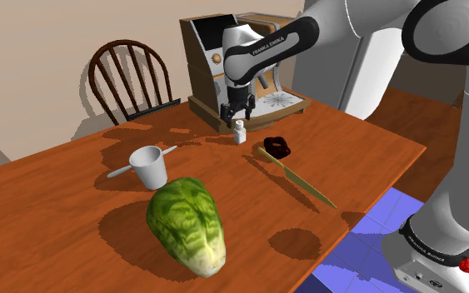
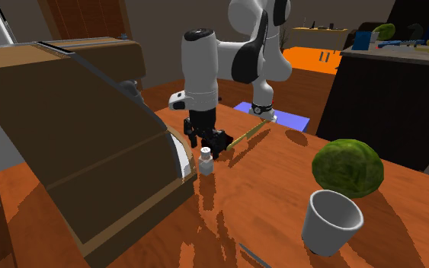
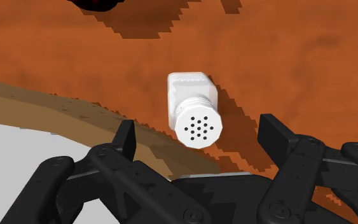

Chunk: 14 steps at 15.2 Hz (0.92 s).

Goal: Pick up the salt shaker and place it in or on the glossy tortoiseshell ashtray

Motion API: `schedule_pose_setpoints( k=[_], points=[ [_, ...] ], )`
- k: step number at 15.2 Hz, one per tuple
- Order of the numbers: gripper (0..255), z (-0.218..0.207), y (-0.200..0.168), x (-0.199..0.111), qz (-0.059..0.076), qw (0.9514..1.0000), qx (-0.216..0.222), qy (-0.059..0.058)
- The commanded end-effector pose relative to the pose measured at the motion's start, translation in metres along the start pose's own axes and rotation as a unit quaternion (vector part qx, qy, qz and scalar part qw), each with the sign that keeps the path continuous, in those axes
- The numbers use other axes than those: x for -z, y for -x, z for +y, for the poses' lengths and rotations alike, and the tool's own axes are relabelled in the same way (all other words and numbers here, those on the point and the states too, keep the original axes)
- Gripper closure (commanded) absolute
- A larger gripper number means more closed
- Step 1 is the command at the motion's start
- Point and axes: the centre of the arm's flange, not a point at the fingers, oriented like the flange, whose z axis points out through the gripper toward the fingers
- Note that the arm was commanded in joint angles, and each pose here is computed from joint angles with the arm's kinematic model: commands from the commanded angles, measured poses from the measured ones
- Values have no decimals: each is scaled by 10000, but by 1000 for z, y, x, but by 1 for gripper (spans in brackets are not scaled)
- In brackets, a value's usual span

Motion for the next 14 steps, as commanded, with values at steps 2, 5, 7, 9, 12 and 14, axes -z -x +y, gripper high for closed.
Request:
schedule_pose_setpoints(
  k=[2, 5, 7, 9, 12, 14],
  points=[
    [0, 0, 0, 0, 1, 10000, 0, 0],
    [255, 0, 0, 0, 1, 10000, 0, 0],
    [255, 0, 0, 0, 1, 10000, 0, 0],
    [255, 0, 0, 0, 1, 10000, 0, 0],
    [255, 0, 0, 0, 1, 10000, 0, 0],
    [255, 0, 0, 0, 1, 10000, 0, 0]
  ],
)
